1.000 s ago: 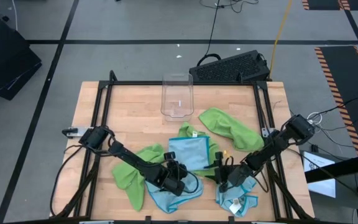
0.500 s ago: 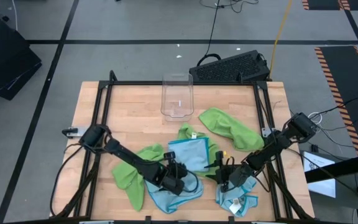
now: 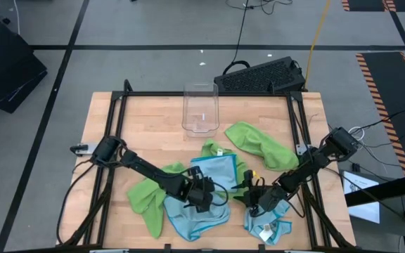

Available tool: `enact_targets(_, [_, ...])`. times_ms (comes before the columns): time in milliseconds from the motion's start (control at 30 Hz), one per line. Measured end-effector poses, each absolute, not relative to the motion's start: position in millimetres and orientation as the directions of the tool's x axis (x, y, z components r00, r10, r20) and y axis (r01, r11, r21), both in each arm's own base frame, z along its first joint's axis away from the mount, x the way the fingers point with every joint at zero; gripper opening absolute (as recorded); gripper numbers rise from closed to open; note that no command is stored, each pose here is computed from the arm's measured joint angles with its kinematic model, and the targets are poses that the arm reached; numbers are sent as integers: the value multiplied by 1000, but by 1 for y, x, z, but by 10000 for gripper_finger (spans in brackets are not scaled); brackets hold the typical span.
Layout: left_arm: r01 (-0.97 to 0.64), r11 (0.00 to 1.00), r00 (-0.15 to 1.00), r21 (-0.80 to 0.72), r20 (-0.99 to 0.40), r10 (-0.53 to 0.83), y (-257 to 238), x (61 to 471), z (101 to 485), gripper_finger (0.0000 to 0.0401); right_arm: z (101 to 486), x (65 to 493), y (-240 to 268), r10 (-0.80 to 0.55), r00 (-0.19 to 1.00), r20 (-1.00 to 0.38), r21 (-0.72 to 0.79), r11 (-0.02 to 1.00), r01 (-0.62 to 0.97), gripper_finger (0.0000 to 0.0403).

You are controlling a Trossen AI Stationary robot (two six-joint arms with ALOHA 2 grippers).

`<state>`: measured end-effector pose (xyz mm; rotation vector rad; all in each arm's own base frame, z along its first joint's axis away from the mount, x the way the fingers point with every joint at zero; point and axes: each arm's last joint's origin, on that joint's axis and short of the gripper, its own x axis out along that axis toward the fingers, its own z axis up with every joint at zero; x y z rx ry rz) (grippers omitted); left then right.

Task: Fold microfiber towels
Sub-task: Fold the top left blue towel

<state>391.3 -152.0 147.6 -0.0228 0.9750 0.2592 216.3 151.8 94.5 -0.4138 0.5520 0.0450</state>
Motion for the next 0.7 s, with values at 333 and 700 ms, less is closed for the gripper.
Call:
enact_targets(333, [-230, 969, 533, 94, -820, 206, -152, 392, 147, 8, 89, 217, 142, -122, 815, -567, -366, 923, -117, 177])
enact_targets(700, [-231, 969, 537, 91, -818, 206, -152, 392, 147, 28, 87, 219, 136, -141, 800, -584, -329, 941, -74, 56])
